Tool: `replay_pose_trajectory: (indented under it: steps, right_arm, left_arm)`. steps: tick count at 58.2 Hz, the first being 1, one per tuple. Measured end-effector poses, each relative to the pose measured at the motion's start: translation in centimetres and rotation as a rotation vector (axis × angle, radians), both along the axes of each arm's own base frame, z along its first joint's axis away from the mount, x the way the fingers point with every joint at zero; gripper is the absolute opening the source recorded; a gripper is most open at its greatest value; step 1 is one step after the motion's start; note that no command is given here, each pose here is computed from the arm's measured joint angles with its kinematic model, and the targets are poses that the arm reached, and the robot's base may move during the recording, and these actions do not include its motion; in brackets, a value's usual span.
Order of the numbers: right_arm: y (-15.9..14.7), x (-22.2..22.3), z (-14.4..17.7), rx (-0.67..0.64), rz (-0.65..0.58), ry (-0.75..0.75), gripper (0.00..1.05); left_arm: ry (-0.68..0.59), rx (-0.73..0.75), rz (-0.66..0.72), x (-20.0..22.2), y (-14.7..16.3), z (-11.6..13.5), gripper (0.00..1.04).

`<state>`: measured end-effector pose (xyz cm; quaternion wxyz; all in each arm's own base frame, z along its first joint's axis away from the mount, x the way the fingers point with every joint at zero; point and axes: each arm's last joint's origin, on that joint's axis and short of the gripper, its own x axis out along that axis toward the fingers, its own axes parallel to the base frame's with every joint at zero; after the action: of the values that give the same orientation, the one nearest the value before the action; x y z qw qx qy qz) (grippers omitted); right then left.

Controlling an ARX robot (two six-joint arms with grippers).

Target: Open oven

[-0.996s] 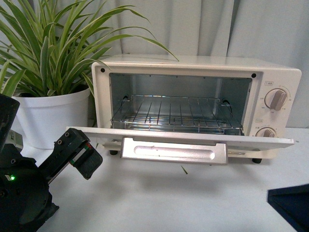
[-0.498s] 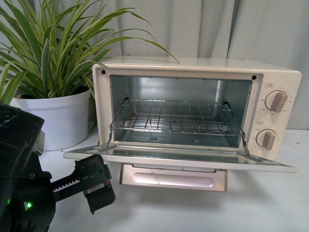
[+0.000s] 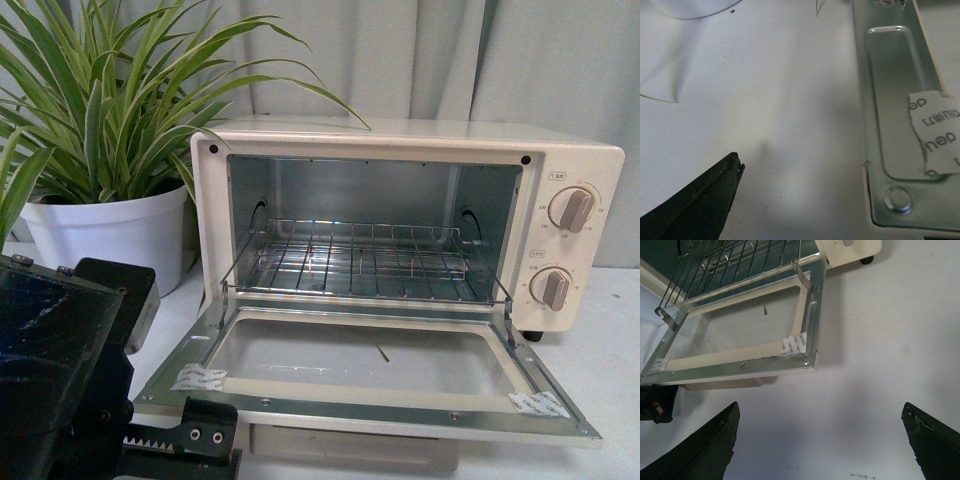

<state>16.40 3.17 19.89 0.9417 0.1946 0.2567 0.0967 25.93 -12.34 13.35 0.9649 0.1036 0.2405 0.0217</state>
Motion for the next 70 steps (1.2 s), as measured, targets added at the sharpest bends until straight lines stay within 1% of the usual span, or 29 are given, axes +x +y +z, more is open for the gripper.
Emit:
replay_pose_trajectory:
  steps: [7,20,26,33,40,47,57,70]
  right_arm:
    - [0.0,0.0,0.0,-0.003,0.004,-0.002,0.95]
    - [-0.1,-0.5,0.4,-0.014,0.028,-0.028,0.95]
    - [-0.2,-1.0,0.7,-0.026,0.037,-0.045,0.95]
    - [-0.4,-1.9,0.7,-0.050,0.052,-0.069,0.95]
    - [-0.5,-3.7,0.5,-0.100,0.073,-0.125,0.95]
    - [-0.7,-5.4,-0.1,-0.129,0.089,-0.183,0.95]
    - [-1.1,-6.6,-0.6,-0.155,0.113,-0.255,0.95]
    - [-1.9,-6.6,-2.2,-0.179,0.109,-0.249,0.95]
  left_arm:
    - [0.014,0.064,-0.050,-0.4,-0.1,-0.2,0.98]
    - [-0.003,0.087,-0.148,-2.3,0.0,0.6,0.98]
    - [-0.037,0.109,-0.161,-3.8,0.2,1.1,0.98]
    - [-0.092,0.086,-0.191,-5.9,0.4,2.2,0.98]
    - [-0.142,0.059,-0.238,-8.9,0.5,3.3,0.98]
    - [-0.183,0.019,-0.200,-11.3,2.1,4.0,0.98]
    - [-0.245,-0.019,-0.133,-13.3,4.0,4.4,0.98]
    - [-0.297,-0.067,-0.054,-15.6,6.1,4.3,0.98]
